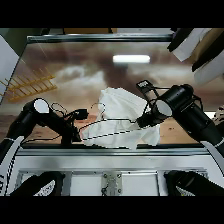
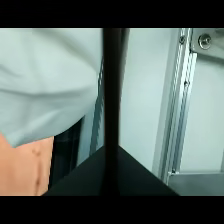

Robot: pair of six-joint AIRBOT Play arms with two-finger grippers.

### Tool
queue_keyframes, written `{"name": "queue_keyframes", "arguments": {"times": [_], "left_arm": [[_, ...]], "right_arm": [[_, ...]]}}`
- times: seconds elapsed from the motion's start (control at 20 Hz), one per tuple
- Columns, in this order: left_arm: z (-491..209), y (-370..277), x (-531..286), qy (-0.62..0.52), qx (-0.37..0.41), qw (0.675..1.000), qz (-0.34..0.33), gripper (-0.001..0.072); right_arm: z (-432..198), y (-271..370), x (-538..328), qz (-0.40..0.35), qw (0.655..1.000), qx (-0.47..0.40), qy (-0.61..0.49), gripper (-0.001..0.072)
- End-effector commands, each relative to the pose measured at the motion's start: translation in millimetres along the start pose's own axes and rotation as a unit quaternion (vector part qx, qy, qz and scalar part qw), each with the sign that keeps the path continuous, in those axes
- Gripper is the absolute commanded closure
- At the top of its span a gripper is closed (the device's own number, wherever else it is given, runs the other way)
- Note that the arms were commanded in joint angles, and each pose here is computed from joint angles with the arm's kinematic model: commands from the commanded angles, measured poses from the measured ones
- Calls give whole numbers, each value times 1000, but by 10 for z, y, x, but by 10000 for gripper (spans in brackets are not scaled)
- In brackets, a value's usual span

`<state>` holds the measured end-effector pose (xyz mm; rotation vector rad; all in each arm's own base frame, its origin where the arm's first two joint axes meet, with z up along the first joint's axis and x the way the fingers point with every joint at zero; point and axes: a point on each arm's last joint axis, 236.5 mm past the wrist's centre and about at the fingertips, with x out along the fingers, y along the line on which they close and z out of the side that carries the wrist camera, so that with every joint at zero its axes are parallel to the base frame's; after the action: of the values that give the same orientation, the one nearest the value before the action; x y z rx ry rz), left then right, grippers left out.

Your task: Fold the clothes and pants, and hang the long-sleeved shirts on hangers.

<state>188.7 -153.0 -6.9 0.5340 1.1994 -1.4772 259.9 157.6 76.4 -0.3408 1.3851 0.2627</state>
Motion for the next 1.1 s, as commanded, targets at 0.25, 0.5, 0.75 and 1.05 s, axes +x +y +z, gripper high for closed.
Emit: {"name": "queue_keyframes", "arguments": {"times": [0.25,0.5,0.75,1.05], "left_arm": [[322,143,17,-67,-8,998,19,696],[400,202,27,-77,-4,996,34,696],[314,251,-65,-84,-24,995,39,696],[271,280,-309,-101,-24,991,82,696]], "right_arm": [[252,-22,-338,-2,999,-20,-50,694],[272,144,-416,22,998,-30,-59,694],[194,51,-454,-3,998,-25,-53,695],[178,6,-498,-8,998,-13,-58,695]]}}
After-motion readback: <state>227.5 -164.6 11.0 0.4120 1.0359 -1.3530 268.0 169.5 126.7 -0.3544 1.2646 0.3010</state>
